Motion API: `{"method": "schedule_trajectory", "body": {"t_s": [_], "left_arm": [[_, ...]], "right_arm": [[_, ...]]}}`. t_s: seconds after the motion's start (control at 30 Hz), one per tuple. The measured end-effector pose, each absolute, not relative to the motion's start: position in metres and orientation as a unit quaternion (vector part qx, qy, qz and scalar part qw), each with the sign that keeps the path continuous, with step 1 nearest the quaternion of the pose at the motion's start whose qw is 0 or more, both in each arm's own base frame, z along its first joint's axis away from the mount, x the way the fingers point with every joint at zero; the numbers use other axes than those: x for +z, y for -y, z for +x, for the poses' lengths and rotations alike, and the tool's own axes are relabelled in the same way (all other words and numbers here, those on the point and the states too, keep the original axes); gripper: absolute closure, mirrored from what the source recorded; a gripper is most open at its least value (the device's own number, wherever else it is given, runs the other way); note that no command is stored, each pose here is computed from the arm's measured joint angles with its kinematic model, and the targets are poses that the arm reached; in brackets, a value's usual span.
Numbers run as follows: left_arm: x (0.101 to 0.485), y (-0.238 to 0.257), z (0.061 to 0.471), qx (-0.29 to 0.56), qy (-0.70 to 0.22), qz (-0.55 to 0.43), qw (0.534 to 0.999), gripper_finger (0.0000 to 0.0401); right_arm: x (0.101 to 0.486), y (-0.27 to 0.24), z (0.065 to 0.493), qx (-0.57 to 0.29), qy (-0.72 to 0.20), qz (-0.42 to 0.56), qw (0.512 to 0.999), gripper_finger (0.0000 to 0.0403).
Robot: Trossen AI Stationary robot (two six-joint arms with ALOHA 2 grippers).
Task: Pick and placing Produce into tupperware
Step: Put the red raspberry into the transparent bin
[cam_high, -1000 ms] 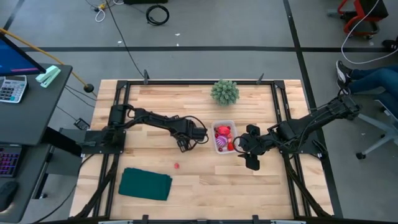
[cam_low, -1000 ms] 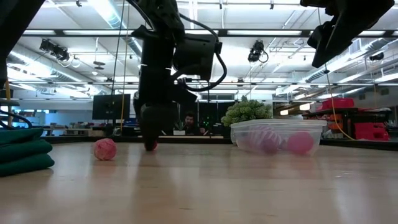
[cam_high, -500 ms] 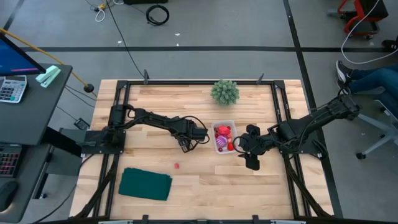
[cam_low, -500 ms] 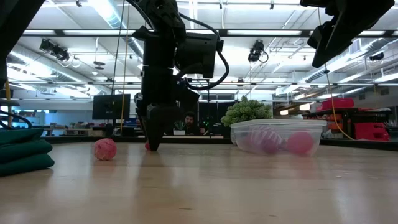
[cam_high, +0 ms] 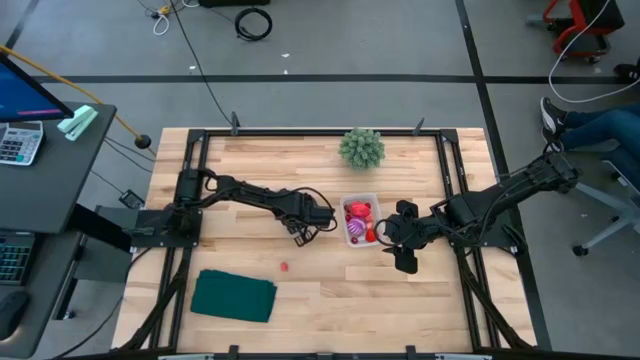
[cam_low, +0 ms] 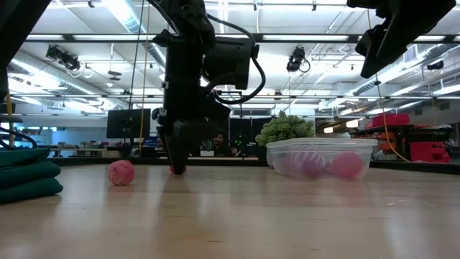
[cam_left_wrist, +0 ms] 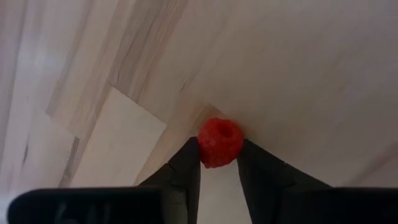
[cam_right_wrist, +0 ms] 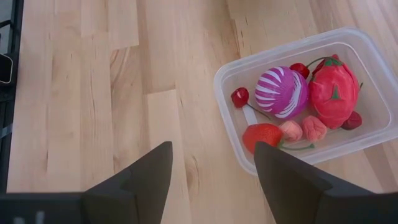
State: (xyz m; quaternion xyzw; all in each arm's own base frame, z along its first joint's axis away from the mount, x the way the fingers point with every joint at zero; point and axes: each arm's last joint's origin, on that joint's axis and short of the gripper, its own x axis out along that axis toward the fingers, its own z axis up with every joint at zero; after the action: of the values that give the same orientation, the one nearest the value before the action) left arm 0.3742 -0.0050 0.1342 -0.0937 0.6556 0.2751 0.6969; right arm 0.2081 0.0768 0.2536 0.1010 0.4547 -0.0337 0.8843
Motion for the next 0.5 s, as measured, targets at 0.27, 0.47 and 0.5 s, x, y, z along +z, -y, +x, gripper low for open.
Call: {"method": "schedule_trajectory", "body": {"t_s": [0.27, 0.47, 0.5], "left_arm": [[0.149, 0.024, 0.401, 0.236, -0.588, -0.118, 0.765, 0.0281], [0.168, 0.040, 0.434, 0.174, -0.454, -0.159, 0.859, 0.0304], [0.171, 0.042, 0.439, 0.165, -0.432, -0.161, 0.872, 0.0305]], "right_arm": [[0.254, -0.077, 0.209, -0.028, -0.453, 0.091, 0.886, 0.0167], [0.254, -0.077, 0.209, -0.026, -0.453, 0.087, 0.887, 0.0167], [0.254, -0.077, 0.209, -0.026, -0.453, 0.087, 0.887, 0.0167]]}}
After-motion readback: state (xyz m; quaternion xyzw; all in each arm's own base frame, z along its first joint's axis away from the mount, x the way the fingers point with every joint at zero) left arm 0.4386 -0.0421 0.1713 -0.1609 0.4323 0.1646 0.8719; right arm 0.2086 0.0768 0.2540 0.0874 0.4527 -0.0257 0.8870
